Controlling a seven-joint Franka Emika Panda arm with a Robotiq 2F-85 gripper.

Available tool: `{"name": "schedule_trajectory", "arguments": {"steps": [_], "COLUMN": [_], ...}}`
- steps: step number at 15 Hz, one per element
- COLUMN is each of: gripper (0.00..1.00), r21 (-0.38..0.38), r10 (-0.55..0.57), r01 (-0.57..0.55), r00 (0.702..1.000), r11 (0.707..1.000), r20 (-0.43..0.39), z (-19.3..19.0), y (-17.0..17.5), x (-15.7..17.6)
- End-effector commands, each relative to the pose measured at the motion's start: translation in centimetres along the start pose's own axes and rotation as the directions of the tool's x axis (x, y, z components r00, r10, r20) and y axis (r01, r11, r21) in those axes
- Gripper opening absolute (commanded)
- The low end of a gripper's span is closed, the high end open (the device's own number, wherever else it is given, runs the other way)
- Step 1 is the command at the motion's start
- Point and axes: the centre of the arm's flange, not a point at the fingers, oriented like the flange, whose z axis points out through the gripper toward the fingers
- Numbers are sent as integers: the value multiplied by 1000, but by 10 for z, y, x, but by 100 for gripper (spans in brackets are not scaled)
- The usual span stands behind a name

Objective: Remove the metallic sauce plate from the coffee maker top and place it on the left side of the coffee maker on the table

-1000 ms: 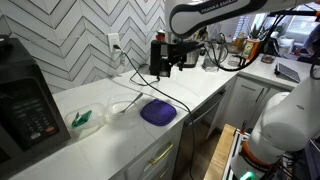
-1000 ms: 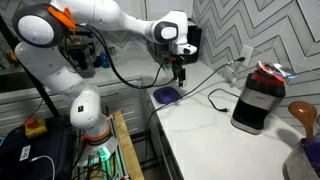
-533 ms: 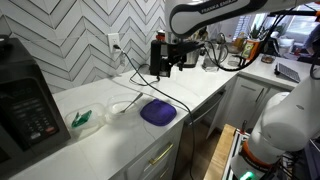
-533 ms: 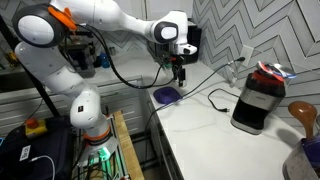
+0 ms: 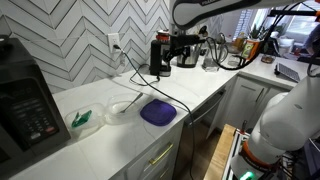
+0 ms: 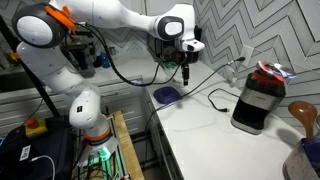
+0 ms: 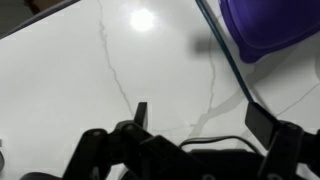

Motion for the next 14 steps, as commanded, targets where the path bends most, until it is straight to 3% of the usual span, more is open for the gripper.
{"name": "schedule_trajectory", "arguments": {"steps": [1, 4, 7, 12, 13, 14], "gripper": [100, 100, 100, 100, 100, 100], "r21": [20, 60, 105, 181, 161, 167], "r10": [199, 358, 504, 717, 648, 657], "r01": [-198, -355, -496, -694, -628, -636], "r00": [980, 932, 860, 684, 748, 740], "r11": [980, 933, 862, 696, 761, 754], "r20": [-30, -51, -78, -136, -143, -147], "z": [-18, -46, -73, -108, -100, -104], "y": [34, 72, 101, 138, 137, 139], "x": [41, 77, 104, 124, 113, 115]}}
